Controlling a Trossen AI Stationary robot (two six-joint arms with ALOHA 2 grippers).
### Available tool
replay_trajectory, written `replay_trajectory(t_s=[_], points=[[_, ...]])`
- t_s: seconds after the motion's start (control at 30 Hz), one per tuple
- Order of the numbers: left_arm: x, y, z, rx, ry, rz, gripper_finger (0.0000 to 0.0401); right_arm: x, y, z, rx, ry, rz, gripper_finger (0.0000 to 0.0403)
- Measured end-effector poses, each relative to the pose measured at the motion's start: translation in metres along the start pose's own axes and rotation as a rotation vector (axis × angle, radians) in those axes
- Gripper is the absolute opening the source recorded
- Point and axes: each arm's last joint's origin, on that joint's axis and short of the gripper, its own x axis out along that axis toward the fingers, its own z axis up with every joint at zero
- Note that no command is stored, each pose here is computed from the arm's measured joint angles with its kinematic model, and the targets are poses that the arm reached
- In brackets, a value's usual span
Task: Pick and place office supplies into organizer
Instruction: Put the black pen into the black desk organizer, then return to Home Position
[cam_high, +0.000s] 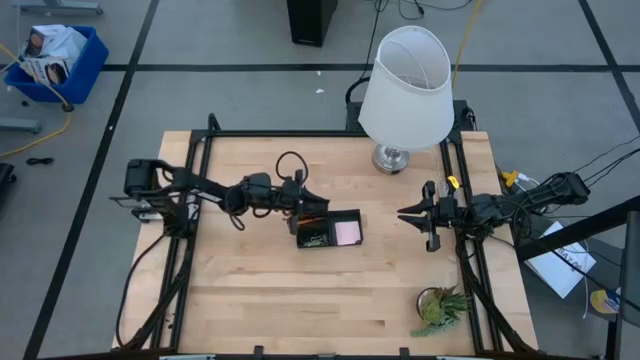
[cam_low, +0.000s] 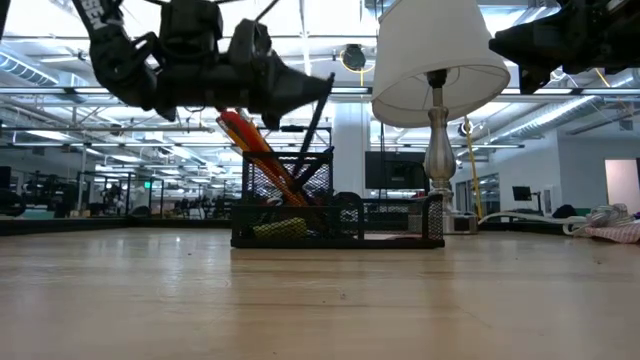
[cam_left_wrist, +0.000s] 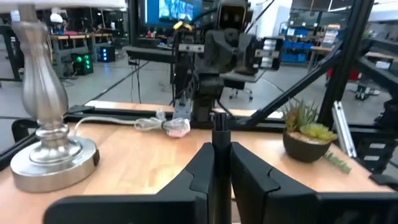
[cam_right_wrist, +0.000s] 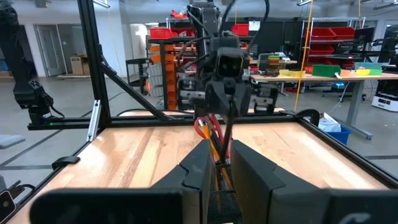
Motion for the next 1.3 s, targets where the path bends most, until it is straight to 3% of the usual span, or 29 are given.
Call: replay_trajectory(t_s=[0.13, 0.37, 0.7, 0.93, 1.13, 1.3], points=[[0.003, 0.006, -0.012, -0.022, 0.039, 0.016, 0.0035, 0.0, 0.0, 0.0, 0.0, 0.0, 0.0, 0.0055], [0.005, 0.009, -0.026, -0.055, 0.088, 0.04, 0.0061, 0.0, 0.0, 0.0, 0.0, 0.0, 0.0, 0.0055], [0.004, 0.008, -0.027, -0.12, 0.124, 0.041, 0.0064, 0.0, 0.0, 0.0, 0.0, 0.0, 0.0, 0.0055], [-0.001, 0.004, -0.005, -0.112, 0.06, 0.008, 0.0065, 0.0, 0.0, 0.0, 0.0, 0.0, 0.0, 0.0055], [-0.015, -0.003, 0.036, -0.131, -0.075, -0.017, 0.0065, 0.0, 0.0, 0.0, 0.0, 0.0, 0.0, 0.0055], [-0.038, -0.019, 0.066, -0.11, -0.035, -0.135, 0.0065, 0.0, 0.0, 0.0, 0.0, 0.0, 0.0, 0.0055]])
